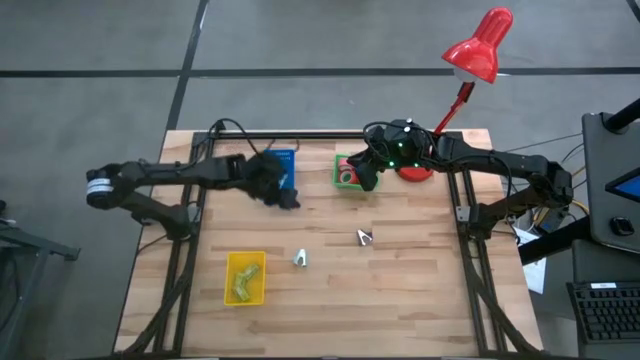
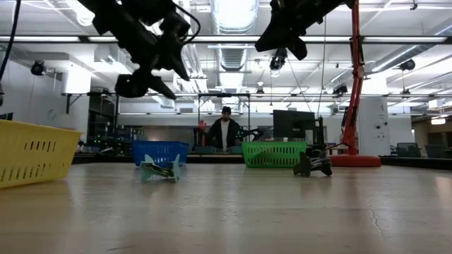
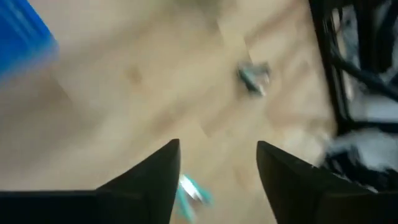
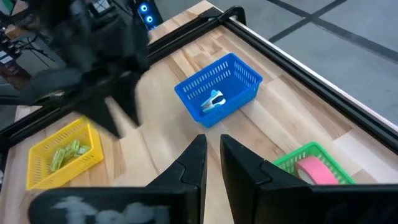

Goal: Pick and place Stapler, Stapler remover, tape
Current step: Put the sky blue staple remover into the blue basket, then put the dark gray staple remover into the blue basket

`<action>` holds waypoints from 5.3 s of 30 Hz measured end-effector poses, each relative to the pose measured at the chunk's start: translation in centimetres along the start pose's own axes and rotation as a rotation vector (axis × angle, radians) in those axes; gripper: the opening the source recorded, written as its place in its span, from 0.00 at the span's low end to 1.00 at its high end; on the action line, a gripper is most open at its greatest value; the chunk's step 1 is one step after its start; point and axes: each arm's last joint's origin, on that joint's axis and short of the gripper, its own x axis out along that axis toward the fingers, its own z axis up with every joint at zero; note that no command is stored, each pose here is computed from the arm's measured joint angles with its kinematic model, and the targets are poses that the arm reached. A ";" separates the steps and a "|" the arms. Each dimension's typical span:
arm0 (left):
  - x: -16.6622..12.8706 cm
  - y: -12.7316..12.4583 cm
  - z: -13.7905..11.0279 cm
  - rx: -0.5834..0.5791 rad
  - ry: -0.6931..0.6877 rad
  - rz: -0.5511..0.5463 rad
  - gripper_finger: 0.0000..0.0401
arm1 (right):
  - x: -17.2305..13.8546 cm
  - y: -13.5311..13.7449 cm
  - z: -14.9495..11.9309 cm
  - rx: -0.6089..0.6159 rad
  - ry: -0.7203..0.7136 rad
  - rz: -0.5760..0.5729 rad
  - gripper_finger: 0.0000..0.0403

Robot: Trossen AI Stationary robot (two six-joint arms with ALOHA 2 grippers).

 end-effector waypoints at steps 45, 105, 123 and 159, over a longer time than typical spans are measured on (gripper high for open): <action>11.2 -1.7 -8.8 0.040 0.459 0.205 0.32 | -0.1 0.2 -0.1 -0.045 0.034 0.076 0.11; 3.4 3.4 4.1 -0.060 -0.085 0.341 0.02 | -0.1 0.2 -0.1 -0.040 0.030 0.072 0.11; 0.2 5.7 5.4 -0.030 -0.170 0.543 0.03 | 0.0 0.1 -0.2 -0.026 0.032 0.064 0.11; 1.9 -1.4 5.1 0.351 -0.211 -0.094 0.35 | -1.3 -0.9 -5.3 0.176 0.533 -0.095 0.11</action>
